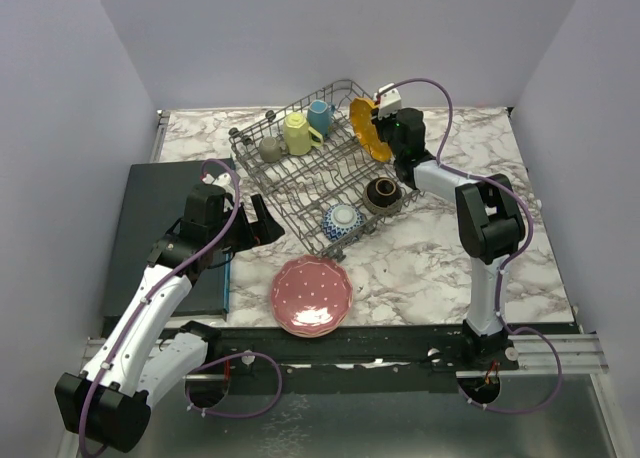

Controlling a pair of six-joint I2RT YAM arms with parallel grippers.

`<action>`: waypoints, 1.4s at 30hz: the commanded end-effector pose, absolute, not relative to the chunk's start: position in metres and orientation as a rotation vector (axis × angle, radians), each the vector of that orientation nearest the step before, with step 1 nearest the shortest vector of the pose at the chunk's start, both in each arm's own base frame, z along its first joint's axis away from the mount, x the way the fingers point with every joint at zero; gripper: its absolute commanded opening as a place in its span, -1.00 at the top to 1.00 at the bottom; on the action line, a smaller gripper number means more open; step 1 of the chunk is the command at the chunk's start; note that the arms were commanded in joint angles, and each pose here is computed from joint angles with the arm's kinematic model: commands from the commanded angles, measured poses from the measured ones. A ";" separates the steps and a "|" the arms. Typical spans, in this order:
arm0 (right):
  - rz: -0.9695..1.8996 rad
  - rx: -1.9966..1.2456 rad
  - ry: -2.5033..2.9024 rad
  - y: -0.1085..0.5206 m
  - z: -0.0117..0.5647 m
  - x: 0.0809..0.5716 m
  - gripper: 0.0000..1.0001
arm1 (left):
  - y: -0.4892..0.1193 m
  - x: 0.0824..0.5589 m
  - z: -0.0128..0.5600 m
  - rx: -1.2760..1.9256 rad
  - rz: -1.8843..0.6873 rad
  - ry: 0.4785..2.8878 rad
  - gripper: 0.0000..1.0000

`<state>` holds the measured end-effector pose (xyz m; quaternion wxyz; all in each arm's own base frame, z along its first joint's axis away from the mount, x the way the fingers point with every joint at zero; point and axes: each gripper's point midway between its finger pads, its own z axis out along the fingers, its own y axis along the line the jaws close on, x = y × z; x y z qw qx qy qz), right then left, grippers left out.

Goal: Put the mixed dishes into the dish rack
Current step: Insert the plate into the dish rack.

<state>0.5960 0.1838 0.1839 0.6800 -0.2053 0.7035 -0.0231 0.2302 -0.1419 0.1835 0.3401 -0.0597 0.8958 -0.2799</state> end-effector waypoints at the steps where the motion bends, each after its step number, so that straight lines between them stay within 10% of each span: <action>1: -0.060 -0.301 1.549 0.168 0.206 0.598 0.70 | -0.143 0.233 0.185 -0.136 -0.740 2.315 -0.96; 20: -0.028 -0.271 1.547 0.168 0.225 0.591 -0.16 | -0.144 0.232 0.187 -0.132 -0.750 2.308 -0.96; 42: -0.013 -0.260 1.532 0.168 0.241 0.587 -0.43 | -0.143 0.232 0.187 -0.136 -0.748 2.307 -0.96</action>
